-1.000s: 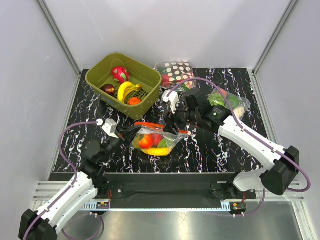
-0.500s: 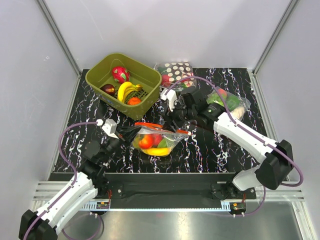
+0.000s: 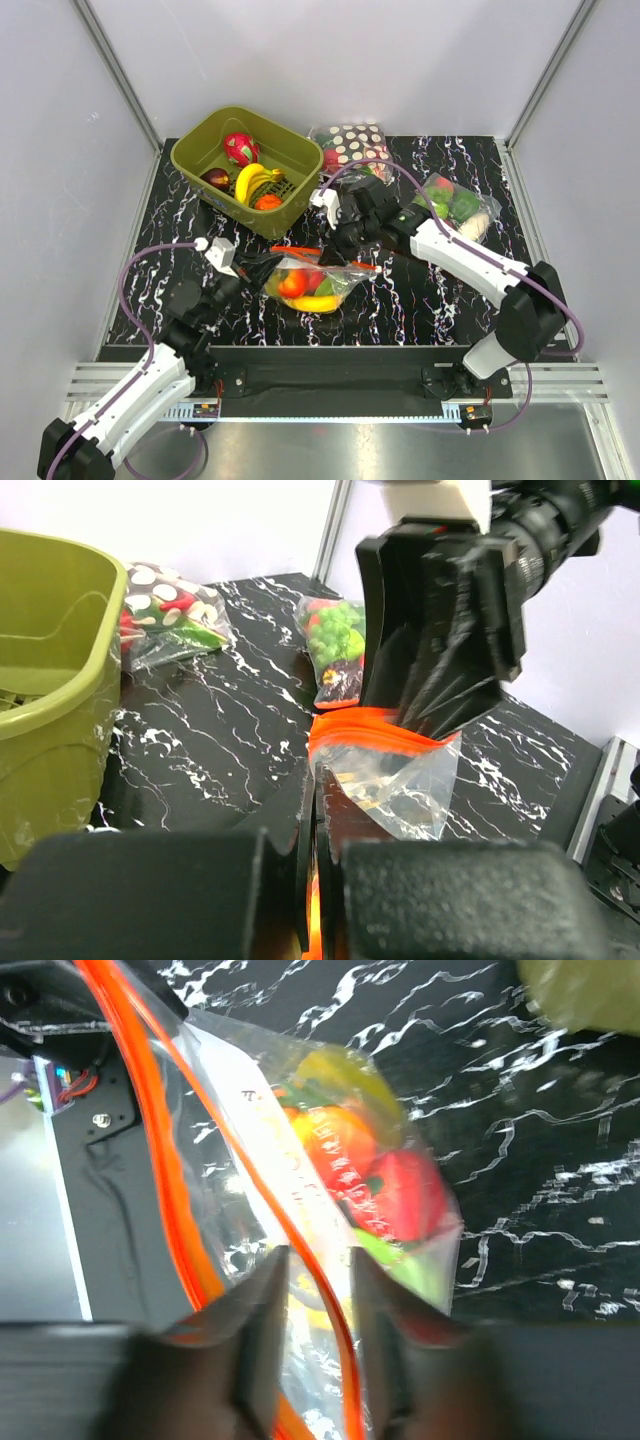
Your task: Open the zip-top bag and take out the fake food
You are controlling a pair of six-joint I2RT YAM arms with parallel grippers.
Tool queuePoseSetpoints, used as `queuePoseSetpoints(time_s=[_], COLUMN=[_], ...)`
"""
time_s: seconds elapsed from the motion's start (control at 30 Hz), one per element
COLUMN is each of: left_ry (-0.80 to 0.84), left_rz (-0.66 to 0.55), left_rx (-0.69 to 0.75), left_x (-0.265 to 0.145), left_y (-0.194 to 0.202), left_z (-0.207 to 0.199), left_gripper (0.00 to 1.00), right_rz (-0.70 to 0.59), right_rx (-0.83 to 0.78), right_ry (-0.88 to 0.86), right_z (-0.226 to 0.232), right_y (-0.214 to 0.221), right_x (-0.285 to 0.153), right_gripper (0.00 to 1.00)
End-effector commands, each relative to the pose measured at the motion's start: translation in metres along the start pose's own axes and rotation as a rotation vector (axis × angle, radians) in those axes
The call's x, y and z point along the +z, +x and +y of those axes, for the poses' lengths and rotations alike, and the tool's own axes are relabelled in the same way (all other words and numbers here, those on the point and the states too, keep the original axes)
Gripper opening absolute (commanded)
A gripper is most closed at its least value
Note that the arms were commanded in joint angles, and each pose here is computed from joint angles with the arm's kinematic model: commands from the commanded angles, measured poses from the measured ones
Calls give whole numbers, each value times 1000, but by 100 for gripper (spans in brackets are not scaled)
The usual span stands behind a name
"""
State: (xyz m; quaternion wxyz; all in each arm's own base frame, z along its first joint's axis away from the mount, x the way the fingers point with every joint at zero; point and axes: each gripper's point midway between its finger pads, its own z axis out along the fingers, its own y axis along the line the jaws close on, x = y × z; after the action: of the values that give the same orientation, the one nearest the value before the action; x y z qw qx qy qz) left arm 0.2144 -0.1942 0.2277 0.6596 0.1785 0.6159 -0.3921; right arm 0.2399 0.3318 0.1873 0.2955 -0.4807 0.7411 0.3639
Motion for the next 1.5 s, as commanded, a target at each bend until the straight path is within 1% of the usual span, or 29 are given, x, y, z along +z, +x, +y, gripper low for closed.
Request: queuePoseSetpoints(time_s=[0.0, 0.03, 0.07, 0.1, 0.13, 0.17, 0.2, 0.33, 0.47, 0.5, 0.53, 0.7, 0.73, 0.77, 0.83, 0.9, 0.97, 1.0, 1.03, 1.1, 1.27, 1.33, 1.47], left_ry=[44, 14, 4, -12, -34, -43, -41, -56, -32, -18, 5, 84, 117, 114, 134, 135, 163, 160, 184, 171, 141, 113, 111], left_rz=[-74, -46, -45, -35, -16, -29, -43, -80, -64, -58, -49, -33, -38, 13, 30, 77, 46, 64, 24, 51, 55, 85, 102], left_rx=[39, 28, 26, 26, 17, 14, 11, -22, -82, -91, -97, -145, -148, -177, -216, -246, -280, -301, -302, -342, -380, -403, -438], left_x=[7, 7, 8, 8, 8, 8, 7, 4, 11, 14, 20, 43, 48, 58, 70, 82, 90, 96, 101, 112, 133, 144, 154], left_y=[-33, -28, -34, -35, -34, -42, -48, -64, -69, -69, -69, -69, -73, -58, -56, -37, -41, -31, -41, -28, -18, -7, 6], left_z=[-12, -6, -6, -4, -1, -1, -4, -6, -13, -16, -19, -36, -43, -41, -45, -42, -45, -42, -46, -41, -30, -23, -20], left_gripper=[1, 14, 28, 39, 46, 53, 55, 58, 58, 55, 54, 55, 57, 57, 59, 60, 62, 63, 64, 64, 67, 68, 70], right_rz=[-52, -55, -68, -69, -85, -93, -93, -122, -142, -149, -171, -249, -255, -261, -276, -284, -279, -276, -269, -255, -250, -241, -237], right_rx=[-18, -14, -16, -12, -9, -10, -6, 33, 98, 113, 141, 206, 204, 206, 242, 245, 245, 249, 252, 259, 273, 283, 281], right_ry=[-61, -52, -32, 24, 64, 103, 178, 321, 458, 505, 538, 622, 619, 613, 611, 609, 600, 597, 593, 581, 521, 504, 464], right_z=[7, 7, 4, -4, -8, -12, -24, -43, -65, -73, -80, -98, -98, -97, -96, -94, -93, -93, -93, -93, -88, -86, -83], right_y=[-20, -22, -28, -29, -35, -38, -38, -47, -51, -51, -53, -60, -62, -63, -63, -63, -61, -59, -57, -52, -44, -39, -36], right_x=[1, 0, -3, -5, -11, -14, -19, -44, -71, -78, -88, -115, -116, -115, -114, -115, -113, -112, -110, -105, -92, -88, -80], right_gripper=[27, 1, 0, 0, 0, 0, 0, 0, 0, 0, 0, 0, 0, 0, 0, 0, 0, 0, 0, 0, 0, 0, 0])
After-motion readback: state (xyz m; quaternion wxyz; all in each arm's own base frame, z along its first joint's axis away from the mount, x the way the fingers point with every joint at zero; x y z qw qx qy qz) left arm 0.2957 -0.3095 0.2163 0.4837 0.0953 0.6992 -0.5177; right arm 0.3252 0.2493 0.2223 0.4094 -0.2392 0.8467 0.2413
